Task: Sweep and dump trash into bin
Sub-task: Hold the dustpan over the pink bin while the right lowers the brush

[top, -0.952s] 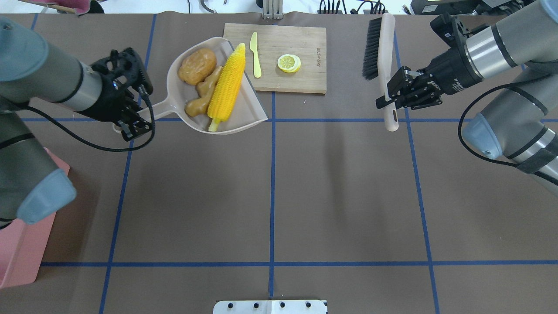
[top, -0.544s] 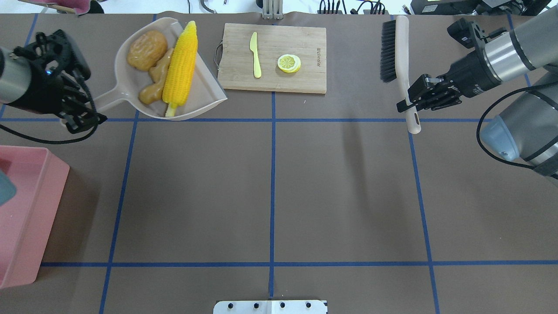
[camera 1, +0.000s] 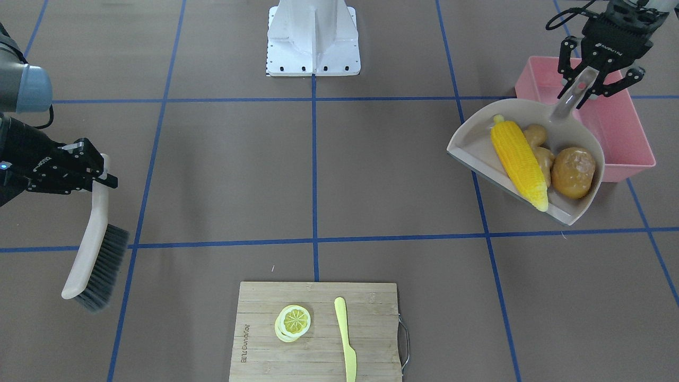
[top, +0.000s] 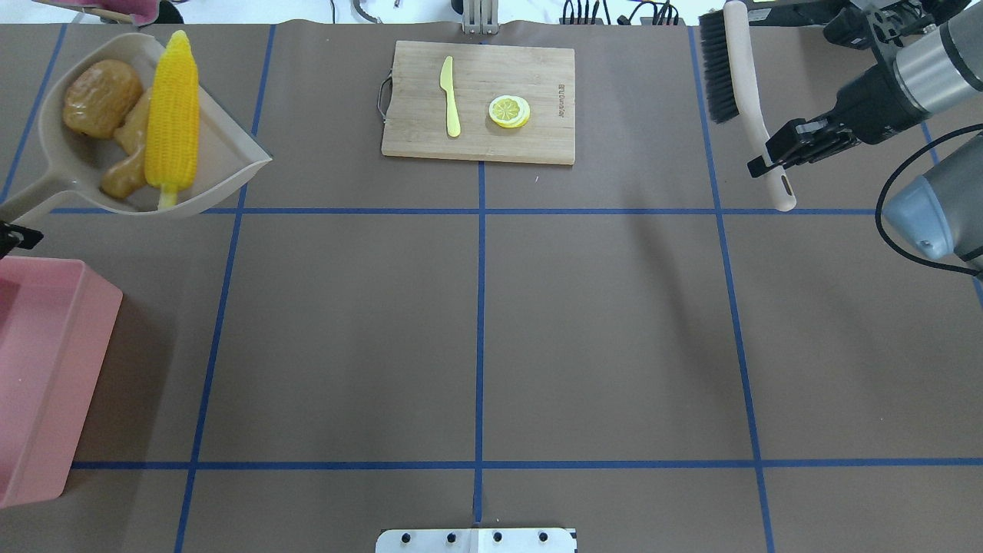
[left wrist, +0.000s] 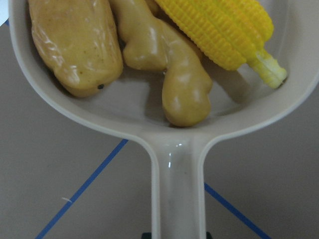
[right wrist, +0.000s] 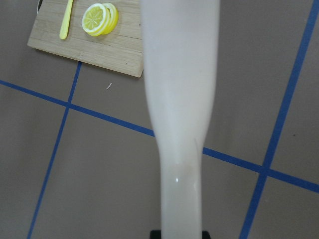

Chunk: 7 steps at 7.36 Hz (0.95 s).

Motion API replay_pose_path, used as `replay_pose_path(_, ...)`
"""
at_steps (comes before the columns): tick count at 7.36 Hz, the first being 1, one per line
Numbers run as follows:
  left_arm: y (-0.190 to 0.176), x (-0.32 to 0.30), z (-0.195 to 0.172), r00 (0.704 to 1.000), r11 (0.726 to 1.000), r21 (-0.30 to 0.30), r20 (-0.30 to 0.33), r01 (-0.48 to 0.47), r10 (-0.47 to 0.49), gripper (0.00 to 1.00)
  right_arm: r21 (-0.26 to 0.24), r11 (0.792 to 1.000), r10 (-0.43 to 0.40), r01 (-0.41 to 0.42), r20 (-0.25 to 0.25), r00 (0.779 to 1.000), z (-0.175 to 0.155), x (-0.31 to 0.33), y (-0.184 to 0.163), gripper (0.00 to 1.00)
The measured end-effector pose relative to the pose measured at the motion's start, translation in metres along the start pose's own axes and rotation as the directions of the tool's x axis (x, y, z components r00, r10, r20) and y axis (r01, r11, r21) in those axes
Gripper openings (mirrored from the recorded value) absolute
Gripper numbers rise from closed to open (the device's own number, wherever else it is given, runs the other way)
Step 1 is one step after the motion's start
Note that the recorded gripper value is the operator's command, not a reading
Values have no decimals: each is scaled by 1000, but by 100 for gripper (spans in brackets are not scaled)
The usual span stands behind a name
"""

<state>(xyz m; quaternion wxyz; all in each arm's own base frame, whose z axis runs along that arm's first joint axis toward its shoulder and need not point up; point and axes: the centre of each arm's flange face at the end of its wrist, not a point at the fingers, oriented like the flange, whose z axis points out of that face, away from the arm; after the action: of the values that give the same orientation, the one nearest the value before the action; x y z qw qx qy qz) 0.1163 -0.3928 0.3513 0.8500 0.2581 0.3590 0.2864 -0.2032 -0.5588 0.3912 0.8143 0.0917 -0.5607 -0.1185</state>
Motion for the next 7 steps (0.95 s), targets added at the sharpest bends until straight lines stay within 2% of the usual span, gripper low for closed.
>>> replay_pose_path(2,26,7,-19,996,996,-11,-12,84,-84,0,-45,999,-32,29,-76,997,-10,18,-3,0)
replay_pose_path(4,51,2,-35,986,986,-28,-19,164,-165,0,-102,995,-38,20,-178,983,-25,11,1,0)
replay_pose_path(7,95,-28,-58,966,965,-72,-21,254,-256,0,-234,972,-60,-26,-355,933,-52,29,31,0)
